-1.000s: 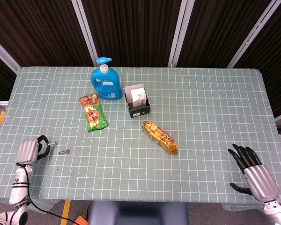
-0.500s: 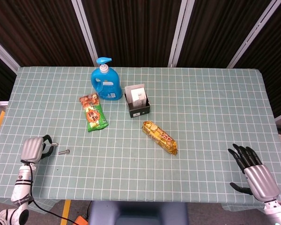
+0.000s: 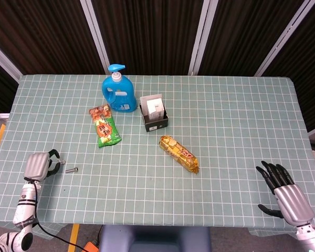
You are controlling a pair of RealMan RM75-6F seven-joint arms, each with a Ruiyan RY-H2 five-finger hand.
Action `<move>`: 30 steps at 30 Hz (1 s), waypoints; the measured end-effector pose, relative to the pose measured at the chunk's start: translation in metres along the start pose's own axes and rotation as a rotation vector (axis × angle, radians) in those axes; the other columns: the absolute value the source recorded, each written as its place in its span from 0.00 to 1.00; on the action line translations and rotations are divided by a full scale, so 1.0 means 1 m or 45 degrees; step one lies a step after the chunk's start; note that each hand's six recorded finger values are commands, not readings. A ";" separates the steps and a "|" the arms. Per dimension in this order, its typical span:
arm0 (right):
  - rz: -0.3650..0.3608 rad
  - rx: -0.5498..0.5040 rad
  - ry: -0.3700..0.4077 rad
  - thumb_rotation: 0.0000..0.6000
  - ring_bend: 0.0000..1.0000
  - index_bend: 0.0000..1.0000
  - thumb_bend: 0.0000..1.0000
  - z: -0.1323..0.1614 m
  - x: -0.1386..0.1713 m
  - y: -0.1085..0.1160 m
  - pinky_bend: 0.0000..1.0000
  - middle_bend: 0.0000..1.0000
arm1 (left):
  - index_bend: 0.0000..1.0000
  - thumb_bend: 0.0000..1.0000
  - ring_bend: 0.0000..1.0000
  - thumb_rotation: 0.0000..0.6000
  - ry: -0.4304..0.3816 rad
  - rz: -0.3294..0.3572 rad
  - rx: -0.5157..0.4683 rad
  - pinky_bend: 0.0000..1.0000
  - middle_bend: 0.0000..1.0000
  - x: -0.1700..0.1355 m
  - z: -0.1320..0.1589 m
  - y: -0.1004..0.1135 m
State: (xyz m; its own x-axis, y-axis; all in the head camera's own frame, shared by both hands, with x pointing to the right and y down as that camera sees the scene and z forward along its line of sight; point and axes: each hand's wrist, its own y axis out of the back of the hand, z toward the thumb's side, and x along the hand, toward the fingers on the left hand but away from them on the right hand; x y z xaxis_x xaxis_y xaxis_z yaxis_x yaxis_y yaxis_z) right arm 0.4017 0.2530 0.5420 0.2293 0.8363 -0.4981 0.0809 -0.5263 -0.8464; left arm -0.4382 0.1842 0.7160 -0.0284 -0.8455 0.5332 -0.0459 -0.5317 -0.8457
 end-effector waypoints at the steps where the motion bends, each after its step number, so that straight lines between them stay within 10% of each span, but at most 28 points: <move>1: -0.001 0.000 -0.001 1.00 0.00 0.00 0.15 0.000 0.000 0.000 0.00 0.00 | 0.46 0.38 1.00 1.00 0.000 0.003 -0.001 1.00 1.00 0.000 0.000 0.000; 16: 0.005 -0.003 0.010 1.00 0.00 0.00 0.15 0.002 0.001 -0.001 0.00 0.00 | 0.42 0.37 1.00 1.00 -0.079 0.185 -0.233 1.00 1.00 -0.046 0.013 0.026; 30: 0.003 -0.019 0.027 1.00 0.00 0.00 0.15 0.003 0.003 0.002 0.00 0.00 | 0.41 0.37 1.00 1.00 0.015 0.129 -0.234 1.00 1.00 -0.069 0.012 -0.019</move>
State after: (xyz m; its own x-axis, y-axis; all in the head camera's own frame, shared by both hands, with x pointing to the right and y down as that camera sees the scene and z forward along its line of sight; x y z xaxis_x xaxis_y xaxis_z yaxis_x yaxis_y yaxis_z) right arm 0.3999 0.2553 0.5379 0.2498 0.8319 -0.4956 0.0951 -0.5304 -0.8424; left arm -0.4236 0.2517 0.6949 -0.0534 -0.8931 0.4466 -0.2234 -0.4253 -0.8771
